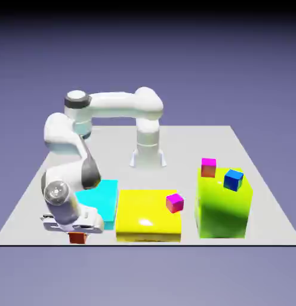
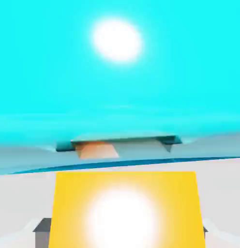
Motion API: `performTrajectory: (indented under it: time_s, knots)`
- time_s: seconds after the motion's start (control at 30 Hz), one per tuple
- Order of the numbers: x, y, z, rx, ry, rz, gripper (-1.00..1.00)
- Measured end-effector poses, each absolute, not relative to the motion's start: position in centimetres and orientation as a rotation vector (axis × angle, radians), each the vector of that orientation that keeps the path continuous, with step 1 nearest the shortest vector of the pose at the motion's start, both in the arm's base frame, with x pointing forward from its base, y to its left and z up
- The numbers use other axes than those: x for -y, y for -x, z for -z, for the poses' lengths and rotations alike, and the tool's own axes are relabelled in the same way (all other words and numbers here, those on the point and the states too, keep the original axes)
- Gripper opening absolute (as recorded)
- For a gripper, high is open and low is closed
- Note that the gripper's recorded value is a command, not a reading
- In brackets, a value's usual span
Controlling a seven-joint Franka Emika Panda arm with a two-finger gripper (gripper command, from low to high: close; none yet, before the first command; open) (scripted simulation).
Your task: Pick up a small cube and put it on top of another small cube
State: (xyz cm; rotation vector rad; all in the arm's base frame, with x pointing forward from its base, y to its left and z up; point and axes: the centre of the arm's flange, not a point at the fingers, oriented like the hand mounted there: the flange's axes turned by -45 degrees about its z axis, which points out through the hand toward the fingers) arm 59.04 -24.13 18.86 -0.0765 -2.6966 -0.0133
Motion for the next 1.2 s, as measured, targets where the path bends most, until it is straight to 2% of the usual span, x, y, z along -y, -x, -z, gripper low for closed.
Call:
performTrajectory:
  time_s: [0.23, 0.47, 0.7, 0.9, 0.97, 1.17, 1.2]
  knots:
    - [11.0, -63.4, -24.5, 2.666, -0.115, -0.050, -1.00]
    - [-3.7, -64.5, -30.8, 2.648, -0.304, -0.105, -1.00]
    - [-19.0, -61.4, -37.8, 2.636, -0.503, -0.143, -1.00]
    - [-31.5, -55.1, -44.2, 2.624, -0.690, -0.156, -1.00]
    - [-31.6, -55.1, -44.2, 2.624, -0.690, -0.156, -1.00]
    - [-30.6, -53.5, -38.3, 2.624, -0.690, -0.157, -1.00]
    - [-30.5, -53.3, -37.7, 2.624, -0.690, -0.156, 1.00]
